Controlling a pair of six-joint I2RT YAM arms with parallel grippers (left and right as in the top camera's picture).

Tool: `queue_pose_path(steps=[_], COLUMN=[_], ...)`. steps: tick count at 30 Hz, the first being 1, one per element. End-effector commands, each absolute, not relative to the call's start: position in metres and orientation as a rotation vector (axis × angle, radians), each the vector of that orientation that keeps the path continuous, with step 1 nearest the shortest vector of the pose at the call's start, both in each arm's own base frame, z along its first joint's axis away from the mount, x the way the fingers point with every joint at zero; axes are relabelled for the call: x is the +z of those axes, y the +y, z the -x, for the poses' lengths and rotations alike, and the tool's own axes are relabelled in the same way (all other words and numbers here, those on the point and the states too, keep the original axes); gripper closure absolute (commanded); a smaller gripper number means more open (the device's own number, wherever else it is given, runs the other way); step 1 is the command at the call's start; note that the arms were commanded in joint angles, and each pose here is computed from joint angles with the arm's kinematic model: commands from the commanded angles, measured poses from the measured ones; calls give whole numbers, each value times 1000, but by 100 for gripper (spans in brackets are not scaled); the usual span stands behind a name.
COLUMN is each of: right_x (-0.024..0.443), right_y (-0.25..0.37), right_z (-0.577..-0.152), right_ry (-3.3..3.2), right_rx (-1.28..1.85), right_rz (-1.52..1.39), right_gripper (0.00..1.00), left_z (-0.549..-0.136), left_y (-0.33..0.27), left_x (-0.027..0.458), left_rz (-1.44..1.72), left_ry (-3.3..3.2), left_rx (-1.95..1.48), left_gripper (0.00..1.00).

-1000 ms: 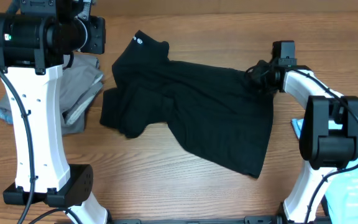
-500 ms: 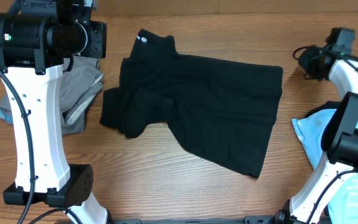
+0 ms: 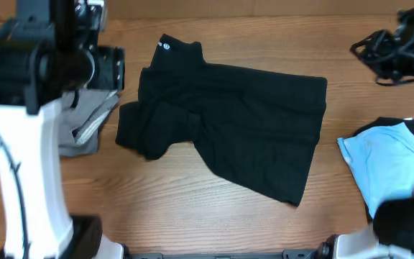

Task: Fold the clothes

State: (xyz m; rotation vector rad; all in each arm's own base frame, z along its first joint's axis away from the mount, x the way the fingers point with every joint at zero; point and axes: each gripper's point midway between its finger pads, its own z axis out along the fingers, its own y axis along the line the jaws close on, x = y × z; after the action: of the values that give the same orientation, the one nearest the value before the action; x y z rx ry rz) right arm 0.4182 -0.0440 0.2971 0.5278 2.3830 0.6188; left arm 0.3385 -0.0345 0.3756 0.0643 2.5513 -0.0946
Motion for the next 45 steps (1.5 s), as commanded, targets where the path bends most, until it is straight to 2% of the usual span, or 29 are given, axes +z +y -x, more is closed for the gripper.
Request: queue_pose_path(steps=[1,5,10,14,18,20,21,23,24,26,28,37,38,39,40,41,45], right_x=[329,287,229,172,116,96,83,63,51,33,24,4,0,-5,-7,-10,-9], right_y=[-27,-20,-4,6,18,21,22,25,26,29,31,52,53,51,49,39,5], right_z=[-380,-339,-315,-291,-261,-249,-242,-229,-221,-207,-197,-162,-159,-157,-157,-156,-164], right_ry=[2374,2605,2796,2939,3050,3073,3084,3094,3094,3097,3110,3141,3137,3126,3124,3115,3052], right_rx=[638,586,606,630,663,664,664,659,654,646,644,750,746,720,693,592,373], right_rz=[-511,-649,-710,-777,-874,-951,-988,-1085,-1143,-1229,-1262,-1392,-1405,-1424,-1432,-1470,-1546], right_gripper=[57,55,55,54,54,54,54,54,55,54,55,56,64,78,83,96,96], left_z=[-301,-283,-292,-304,-326,-334,-336,-338,-337,-329,-320,-308,-310,-311,-311,-310,-305], left_y=[-35,-34,-37,-51,-48,-49,-50,-51,-51,-52,-50,-13,-8,-3,1,7,32], left_x=[342,261,164,88,54,45,39,27,20,16,19,54,60,67,72,77,97], left_rz=[21,98,106,112,86,47,37,39,41,43,40,122,137,150,154,163,186], left_ry=[2684,2952,3059,3080,3065,3056,3058,3076,3095,3136,3170,3260,3259,3261,3263,3266,3286], left_rx=[-134,-117,-122,-238,-197,-198,-198,-205,-206,-219,-215,-136,-121,-102,-84,-50,130], left_gripper=[27,28,18,20,25,33,44,56,67,87,95,96,96,96,96,96,96])
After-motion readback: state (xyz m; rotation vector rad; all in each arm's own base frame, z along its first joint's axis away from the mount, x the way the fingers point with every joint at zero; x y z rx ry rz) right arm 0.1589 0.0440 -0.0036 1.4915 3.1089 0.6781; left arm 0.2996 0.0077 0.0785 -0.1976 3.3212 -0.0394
